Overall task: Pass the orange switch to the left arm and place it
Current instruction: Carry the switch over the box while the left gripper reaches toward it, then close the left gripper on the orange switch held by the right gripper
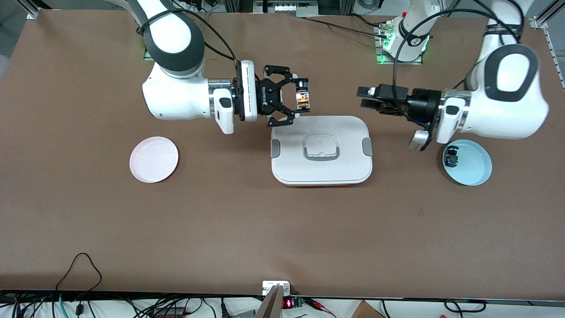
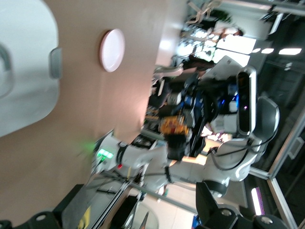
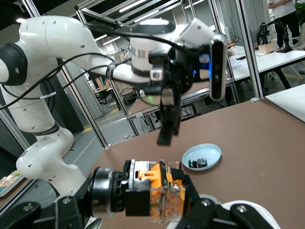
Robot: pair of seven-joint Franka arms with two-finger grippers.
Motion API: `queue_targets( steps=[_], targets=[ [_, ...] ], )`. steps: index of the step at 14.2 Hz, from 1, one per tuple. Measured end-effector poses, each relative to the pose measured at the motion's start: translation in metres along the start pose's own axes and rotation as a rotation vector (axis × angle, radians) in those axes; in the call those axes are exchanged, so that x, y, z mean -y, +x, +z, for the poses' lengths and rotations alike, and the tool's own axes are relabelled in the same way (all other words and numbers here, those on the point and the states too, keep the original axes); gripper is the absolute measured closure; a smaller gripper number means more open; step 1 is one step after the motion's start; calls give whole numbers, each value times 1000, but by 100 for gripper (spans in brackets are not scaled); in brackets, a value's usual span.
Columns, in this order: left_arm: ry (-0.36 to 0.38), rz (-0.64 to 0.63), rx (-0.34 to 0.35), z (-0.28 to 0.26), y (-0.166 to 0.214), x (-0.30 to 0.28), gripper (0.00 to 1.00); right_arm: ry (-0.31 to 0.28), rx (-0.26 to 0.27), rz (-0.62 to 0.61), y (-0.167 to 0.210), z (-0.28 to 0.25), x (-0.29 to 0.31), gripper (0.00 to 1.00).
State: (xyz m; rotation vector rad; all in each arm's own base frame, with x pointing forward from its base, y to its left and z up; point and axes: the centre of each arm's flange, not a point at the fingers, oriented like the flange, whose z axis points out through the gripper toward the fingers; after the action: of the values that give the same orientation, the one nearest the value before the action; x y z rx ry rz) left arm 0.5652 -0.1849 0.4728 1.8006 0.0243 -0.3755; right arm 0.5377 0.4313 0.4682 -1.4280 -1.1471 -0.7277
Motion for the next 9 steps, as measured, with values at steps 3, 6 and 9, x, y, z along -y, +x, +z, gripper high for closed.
queue_targets(
  steps=[3, 6, 9],
  targets=[
    [-72, -31, -55, 13, 1, 12, 0, 7, -17, -10, 7, 4, 2, 28],
    [-166, -56, -118, 45, -11, 16, 0, 25, -57, -7, 15, 16, 8, 28],
    [-213, -68, -133, 70, -19, 8, 0, 7, -60, -24, 9, 32, 4, 28]
  ],
)
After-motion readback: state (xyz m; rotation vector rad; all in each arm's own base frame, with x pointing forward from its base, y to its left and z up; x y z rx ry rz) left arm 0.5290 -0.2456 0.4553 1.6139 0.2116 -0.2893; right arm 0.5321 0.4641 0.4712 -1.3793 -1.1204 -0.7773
